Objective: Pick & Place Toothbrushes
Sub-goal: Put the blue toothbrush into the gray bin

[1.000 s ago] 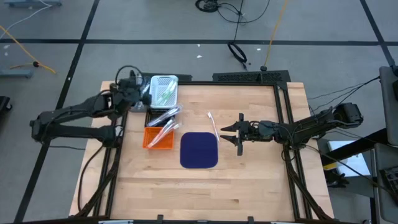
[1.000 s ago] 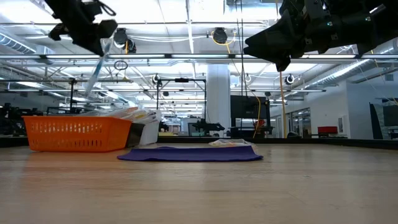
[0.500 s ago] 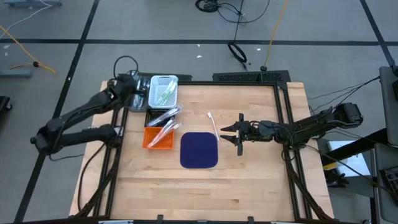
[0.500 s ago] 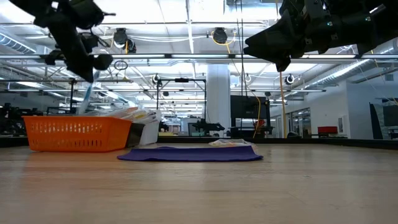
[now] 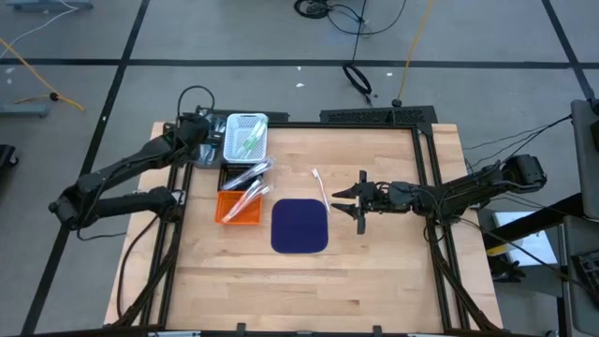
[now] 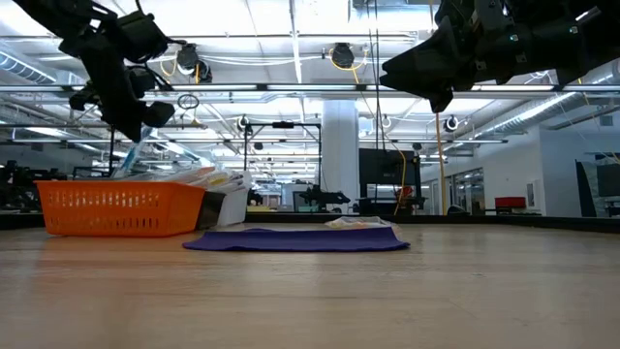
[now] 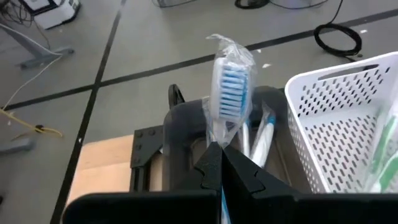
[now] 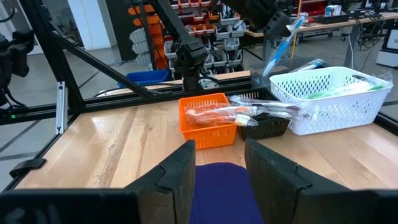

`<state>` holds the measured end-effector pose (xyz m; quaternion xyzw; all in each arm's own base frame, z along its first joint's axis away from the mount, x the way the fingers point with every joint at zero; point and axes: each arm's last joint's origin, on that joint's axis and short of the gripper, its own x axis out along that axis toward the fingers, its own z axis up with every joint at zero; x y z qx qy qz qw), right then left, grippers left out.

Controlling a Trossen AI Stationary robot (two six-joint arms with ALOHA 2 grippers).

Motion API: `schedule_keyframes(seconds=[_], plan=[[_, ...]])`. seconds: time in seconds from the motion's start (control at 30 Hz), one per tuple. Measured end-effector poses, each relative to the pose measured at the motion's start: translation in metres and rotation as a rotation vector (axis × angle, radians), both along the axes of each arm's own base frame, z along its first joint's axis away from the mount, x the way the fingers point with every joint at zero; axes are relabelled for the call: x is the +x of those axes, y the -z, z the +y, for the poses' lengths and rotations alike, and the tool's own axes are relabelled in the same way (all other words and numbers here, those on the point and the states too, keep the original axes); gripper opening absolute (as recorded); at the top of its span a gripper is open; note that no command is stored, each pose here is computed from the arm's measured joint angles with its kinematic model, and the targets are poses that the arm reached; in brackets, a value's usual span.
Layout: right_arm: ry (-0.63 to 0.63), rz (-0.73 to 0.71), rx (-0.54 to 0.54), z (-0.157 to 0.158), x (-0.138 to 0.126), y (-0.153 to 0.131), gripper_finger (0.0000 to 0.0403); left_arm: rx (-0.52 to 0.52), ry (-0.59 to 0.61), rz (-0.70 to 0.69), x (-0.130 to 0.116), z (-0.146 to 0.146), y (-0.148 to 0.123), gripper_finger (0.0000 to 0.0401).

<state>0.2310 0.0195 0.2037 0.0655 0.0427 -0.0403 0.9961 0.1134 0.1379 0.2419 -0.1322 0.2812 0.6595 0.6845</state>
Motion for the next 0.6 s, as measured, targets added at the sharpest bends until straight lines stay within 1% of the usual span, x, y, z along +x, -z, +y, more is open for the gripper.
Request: schedule_keyframes(seconds=[0.3,0.47,0.6], plan=[[0.000,0.023,-0.002,0.000,0.000,0.002,0.0130,-0.033,-0.032,-0.012,0.004,0.004,0.008,0.0000],[0.000,0.022,-0.002,0.000,0.000,0.002,0.0130,-0.098,0.003,-0.050,0.012,0.011,0.018,0.0000],[0.000,0.036,-0.003,0.000,0.000,0.004,0.0130,-0.139,-0.021,-0.014,0.016,0.020,0.031,0.0000]])
